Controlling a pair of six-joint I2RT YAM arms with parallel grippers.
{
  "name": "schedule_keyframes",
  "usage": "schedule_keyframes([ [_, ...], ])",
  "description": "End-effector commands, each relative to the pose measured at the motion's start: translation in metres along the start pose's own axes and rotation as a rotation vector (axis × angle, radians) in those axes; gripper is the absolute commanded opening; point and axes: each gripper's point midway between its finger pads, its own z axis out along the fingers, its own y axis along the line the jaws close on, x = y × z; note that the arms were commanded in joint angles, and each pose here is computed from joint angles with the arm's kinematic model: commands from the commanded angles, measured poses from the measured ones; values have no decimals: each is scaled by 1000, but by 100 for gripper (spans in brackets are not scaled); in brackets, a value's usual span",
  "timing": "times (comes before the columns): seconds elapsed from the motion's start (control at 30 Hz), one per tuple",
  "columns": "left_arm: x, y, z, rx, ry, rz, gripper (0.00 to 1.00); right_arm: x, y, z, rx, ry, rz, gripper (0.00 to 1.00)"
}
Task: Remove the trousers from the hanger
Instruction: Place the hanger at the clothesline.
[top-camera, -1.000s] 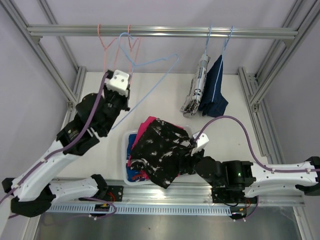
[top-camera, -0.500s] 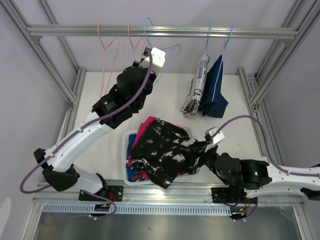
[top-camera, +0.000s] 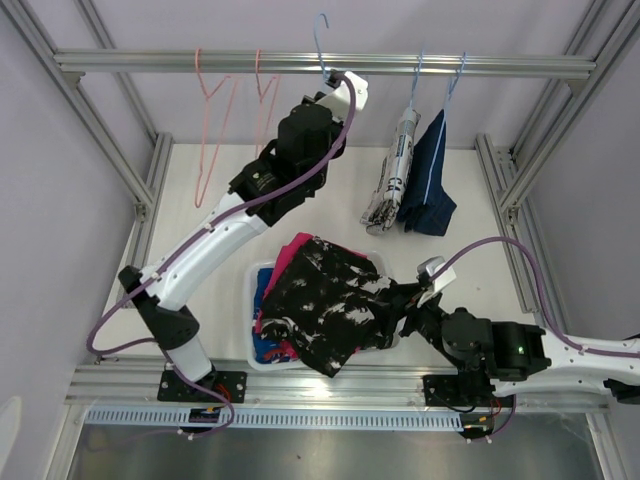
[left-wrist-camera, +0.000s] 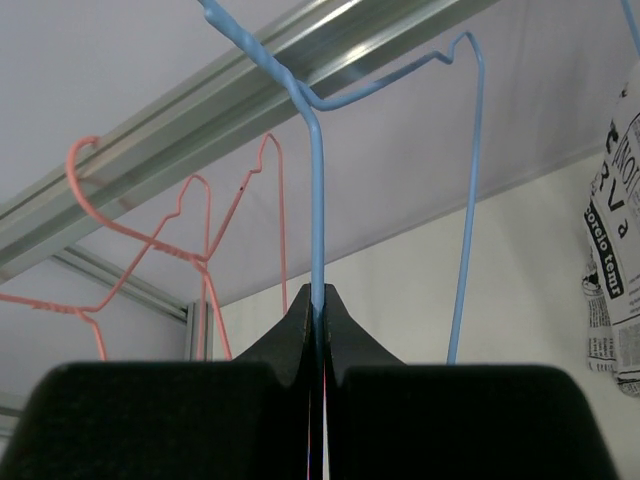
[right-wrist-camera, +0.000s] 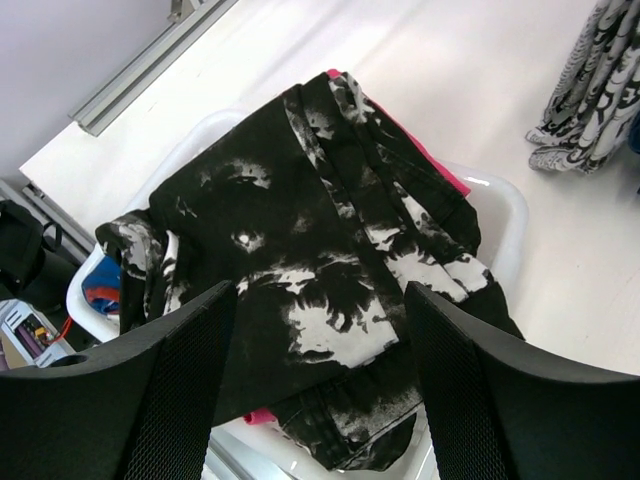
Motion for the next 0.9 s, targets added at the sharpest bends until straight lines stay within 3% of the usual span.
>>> schedule_keyframes([
  [0.0,-11,15,9,-51,-18,-11,1,-5,5,1,-23,-19,9,73],
  [0.43,6,-25,44,6,21,12,1,1,6,4,-25,-15,-5,74],
  [0.87,43,-46,42,43,97,17,1,3,7,4,-31,-10,-1,74],
])
